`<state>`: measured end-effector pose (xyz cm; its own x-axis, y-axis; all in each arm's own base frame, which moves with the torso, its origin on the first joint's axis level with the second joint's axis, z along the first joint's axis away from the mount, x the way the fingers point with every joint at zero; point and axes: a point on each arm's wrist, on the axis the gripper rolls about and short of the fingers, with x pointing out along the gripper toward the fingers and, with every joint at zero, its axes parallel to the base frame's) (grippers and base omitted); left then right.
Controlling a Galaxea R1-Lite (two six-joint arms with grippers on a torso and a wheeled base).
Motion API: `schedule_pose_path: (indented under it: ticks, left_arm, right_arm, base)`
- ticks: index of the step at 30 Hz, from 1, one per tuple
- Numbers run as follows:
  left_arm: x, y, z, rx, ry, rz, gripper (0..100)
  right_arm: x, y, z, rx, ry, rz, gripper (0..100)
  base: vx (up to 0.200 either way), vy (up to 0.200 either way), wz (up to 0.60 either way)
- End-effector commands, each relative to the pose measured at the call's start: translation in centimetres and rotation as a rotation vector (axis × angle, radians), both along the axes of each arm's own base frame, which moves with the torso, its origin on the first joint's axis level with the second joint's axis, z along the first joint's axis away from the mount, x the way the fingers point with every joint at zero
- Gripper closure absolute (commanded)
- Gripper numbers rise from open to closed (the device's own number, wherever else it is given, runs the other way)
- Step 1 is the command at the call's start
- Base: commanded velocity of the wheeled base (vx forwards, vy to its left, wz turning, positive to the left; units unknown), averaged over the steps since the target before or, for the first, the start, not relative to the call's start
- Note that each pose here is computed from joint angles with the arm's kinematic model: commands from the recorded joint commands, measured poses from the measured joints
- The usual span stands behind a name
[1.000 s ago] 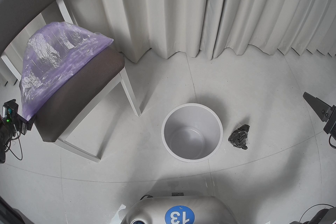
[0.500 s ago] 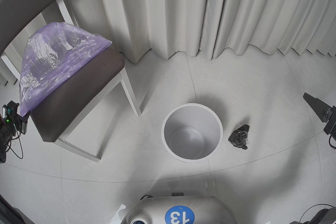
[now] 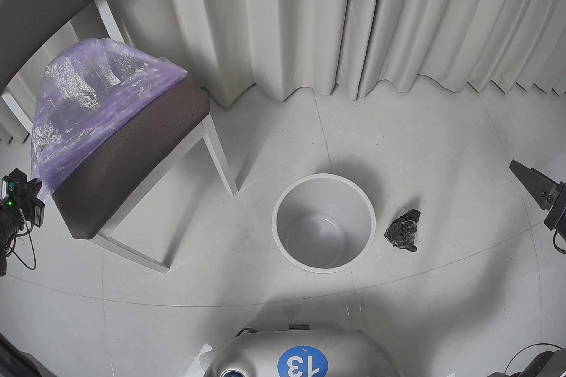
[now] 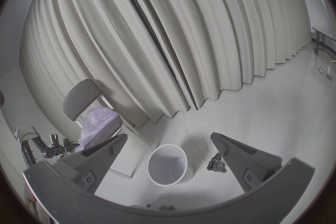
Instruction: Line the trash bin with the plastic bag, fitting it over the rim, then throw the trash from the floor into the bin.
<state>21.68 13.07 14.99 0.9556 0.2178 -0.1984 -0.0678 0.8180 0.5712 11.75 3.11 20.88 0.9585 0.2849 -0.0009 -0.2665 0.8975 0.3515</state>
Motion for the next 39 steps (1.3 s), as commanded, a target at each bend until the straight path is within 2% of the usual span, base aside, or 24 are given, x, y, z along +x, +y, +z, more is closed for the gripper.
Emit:
schedule_pose_path:
  ticks: [1,7,11,12,13,15,18,23,24,27,31,32,33,35,37,38,39]
  left_arm:
    - [0.4,0.2,-0.1,-0.004,0.002,-0.002,100]
    - [1.2,0.7,0.0,-0.002,-0.011,-0.003,100]
    - [0.8,0.2,1.1,-0.067,-0.069,-0.002,100]
    - [0.0,-0.8,2.6,-0.146,-0.133,-0.044,100]
    - [-0.4,-1.4,3.5,-0.185,-0.167,-0.083,100]
    - [-1.2,-2.7,5.3,-0.244,-0.237,-0.148,100]
    - [-1.8,-3.6,6.9,-0.274,-0.279,-0.182,100]
    - [-2.5,-5.3,9.1,-0.351,-0.306,-0.240,100]
    - [-2.8,-6.4,9.9,-0.413,-0.318,-0.279,100]
    - [-3.3,-8.3,11.1,-0.509,-0.330,-0.360,100]
    - [-3.2,-10.9,12.0,-0.570,-0.315,-0.474,100]
    - [-3.2,-10.9,12.0,-0.570,-0.315,-0.474,100]
    - [-3.0,-12.5,12.8,-0.584,-0.322,-0.514,100]
    - [-2.8,-14.1,13.8,-0.619,-0.336,-0.541,100]
    - [-2.8,-15.8,15.4,-0.692,-0.350,-0.580,100]
    - [-2.9,-15.9,15.5,-0.695,-0.350,-0.582,100]
    - [-3.1,-17.1,16.7,-0.747,-0.344,-0.616,100]
  right_arm:
    - [0.0,0.0,0.0,0.000,-0.001,0.001,0]
    - [0.1,0.0,0.0,0.000,0.001,-0.001,0]
    - [0.2,0.0,0.2,0.000,-0.002,-0.013,0]
    - [0.3,0.0,0.2,-0.004,-0.004,-0.014,0]
    - [0.4,0.1,0.2,-0.008,0.000,-0.014,0]
    - [0.8,0.2,-0.3,-0.045,0.021,-0.012,0]
    - [1.8,0.5,-1.1,-0.113,0.054,-0.007,0]
    - [2.6,0.7,-1.6,-0.180,0.072,0.004,0]
    - [2.6,0.8,-1.7,-0.198,0.074,0.011,0]
    - [2.6,0.9,-1.9,-0.220,0.077,0.020,0]
    - [2.3,1.2,-2.2,-0.227,0.080,0.041,0]
    - [2.3,1.2,-2.2,-0.227,0.080,0.041,0]
    - [2.2,1.5,-2.5,-0.231,0.088,0.067,0]
    - [2.0,1.8,-2.7,-0.233,0.092,0.090,0]
    - [1.9,2.2,-2.8,-0.236,0.089,0.119,0]
    - [1.9,2.3,-2.8,-0.236,0.090,0.121,0]
    - [2.0,2.6,-2.9,-0.242,0.098,0.142,0]
  base:
    - [0.000,0.000,0.00]
    - [0.000,0.000,0.00]
    - [0.000,0.000,0.00]
    - [0.000,0.000,0.00]
    - [0.000,0.000,0.00]
    - [0.000,0.000,0.00]
    - [0.000,0.000,0.00]
    - [0.000,0.000,0.00]
    - [0.000,0.000,0.00]
    - [0.000,0.000,0.00]
    - [0.000,0.000,0.00]
    - [0.000,0.000,0.00]
    - [0.000,0.000,0.00]
    - [0.000,0.000,0.00]
    - [0.000,0.000,0.00]
    - [0.000,0.000,0.00]
    - [0.000,0.000,0.00]
